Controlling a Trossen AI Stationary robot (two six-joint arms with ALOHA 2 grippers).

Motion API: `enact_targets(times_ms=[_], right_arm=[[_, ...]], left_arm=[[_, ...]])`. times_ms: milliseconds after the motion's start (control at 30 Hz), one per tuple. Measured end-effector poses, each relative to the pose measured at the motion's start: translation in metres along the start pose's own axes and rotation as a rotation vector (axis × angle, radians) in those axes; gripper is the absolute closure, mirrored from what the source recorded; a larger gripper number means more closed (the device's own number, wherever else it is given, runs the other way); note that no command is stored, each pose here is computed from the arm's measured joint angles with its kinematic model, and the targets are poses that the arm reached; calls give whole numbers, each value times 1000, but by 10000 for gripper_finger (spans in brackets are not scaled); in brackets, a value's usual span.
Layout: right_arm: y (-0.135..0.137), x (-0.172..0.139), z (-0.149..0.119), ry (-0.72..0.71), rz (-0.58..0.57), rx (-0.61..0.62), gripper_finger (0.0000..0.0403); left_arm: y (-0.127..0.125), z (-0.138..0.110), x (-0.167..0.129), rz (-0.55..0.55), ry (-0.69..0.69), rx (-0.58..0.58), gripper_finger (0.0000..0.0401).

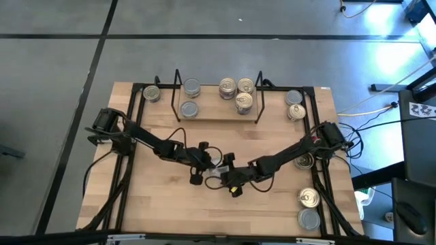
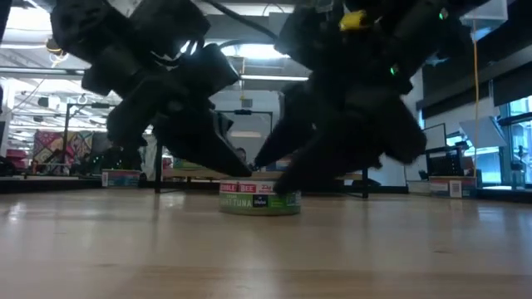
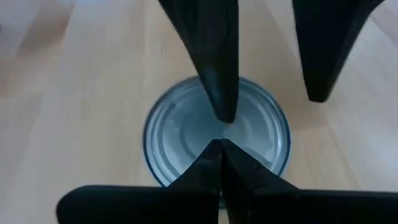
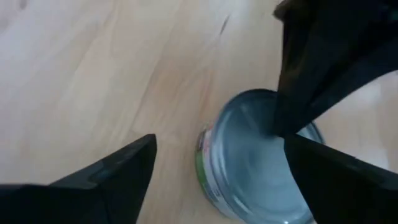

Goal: Stack canned seafood by type on shelf
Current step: Stack the green and white tuna can on top of the green and white tuna can on the shelf

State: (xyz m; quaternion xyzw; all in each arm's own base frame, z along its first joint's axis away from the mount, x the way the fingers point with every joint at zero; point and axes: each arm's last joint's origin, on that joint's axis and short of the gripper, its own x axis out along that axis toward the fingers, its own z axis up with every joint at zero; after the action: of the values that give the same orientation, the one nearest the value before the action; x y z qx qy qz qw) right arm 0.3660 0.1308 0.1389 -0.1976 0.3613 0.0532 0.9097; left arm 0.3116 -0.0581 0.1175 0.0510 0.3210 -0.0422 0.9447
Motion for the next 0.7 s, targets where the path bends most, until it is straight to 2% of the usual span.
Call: enact_targets(times_ms=[300, 500, 700], right_arm=[[4, 14, -8, 37, -76, -103, 38], [2, 14, -9, 61, -141, -134, 38], [-1, 14, -11, 103, -243, -179, 38]], left_arm=[[9, -15, 10, 20, -13, -60, 400], [21, -34, 9, -32, -110, -186, 399], [31, -51, 11, -21, -159, -306, 399]])
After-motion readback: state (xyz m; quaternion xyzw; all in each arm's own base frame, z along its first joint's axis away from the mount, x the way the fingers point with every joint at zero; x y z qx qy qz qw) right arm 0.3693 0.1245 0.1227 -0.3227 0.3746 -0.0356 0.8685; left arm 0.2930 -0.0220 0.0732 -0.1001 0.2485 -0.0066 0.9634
